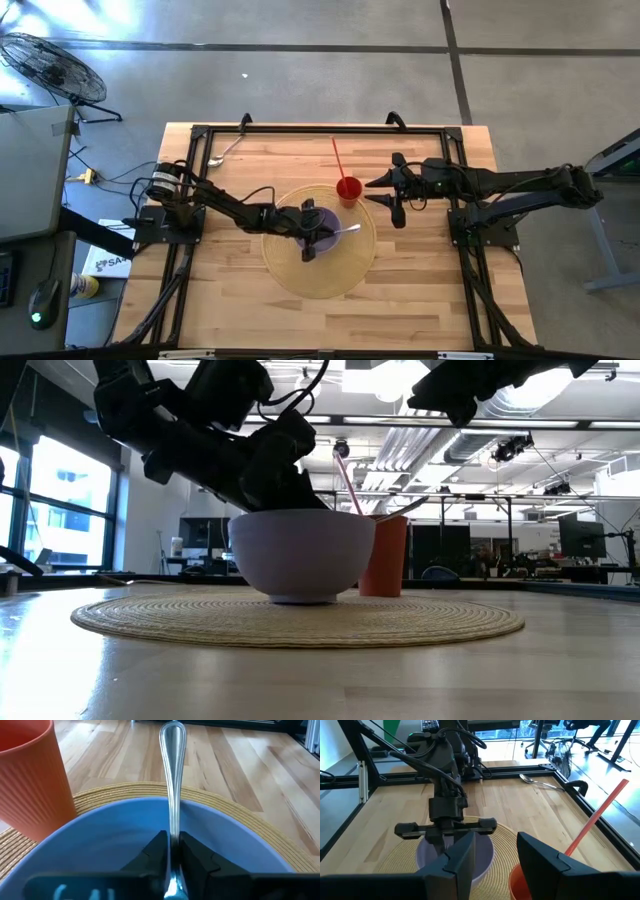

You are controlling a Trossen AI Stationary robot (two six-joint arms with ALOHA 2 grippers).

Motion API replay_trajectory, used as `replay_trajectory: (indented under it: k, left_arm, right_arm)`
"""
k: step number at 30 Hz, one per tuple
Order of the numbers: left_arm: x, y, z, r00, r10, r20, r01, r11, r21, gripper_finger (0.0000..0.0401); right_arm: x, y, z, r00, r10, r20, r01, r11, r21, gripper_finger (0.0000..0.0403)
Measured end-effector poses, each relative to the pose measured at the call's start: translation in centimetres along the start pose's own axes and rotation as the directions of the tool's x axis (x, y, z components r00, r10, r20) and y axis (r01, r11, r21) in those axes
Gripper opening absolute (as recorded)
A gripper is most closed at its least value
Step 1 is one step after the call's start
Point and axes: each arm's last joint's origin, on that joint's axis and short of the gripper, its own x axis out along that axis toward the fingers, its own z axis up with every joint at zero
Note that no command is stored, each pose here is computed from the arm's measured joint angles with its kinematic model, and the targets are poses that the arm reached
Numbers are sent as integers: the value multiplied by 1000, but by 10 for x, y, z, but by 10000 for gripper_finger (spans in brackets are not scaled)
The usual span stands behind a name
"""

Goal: Pick & Place Utensil
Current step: Put the silver fork into the violet bowl

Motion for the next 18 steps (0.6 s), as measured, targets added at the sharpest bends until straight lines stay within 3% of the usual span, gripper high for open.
replay_trajectory:
  k: [8, 18]
  left_arm:
    - [0, 0, 1, 1000, -15, 3, 15, 1000, 0, 111]
    - [-2, -1, 4, 999, -32, 19, 32, 999, -2, 124]
  right_arm:
    - [0, 0, 0, 1000, 0, 0, 0, 1000, -4, 139]
    - [0, 0, 0, 1000, 1, 0, -1, 1000, -17, 139]
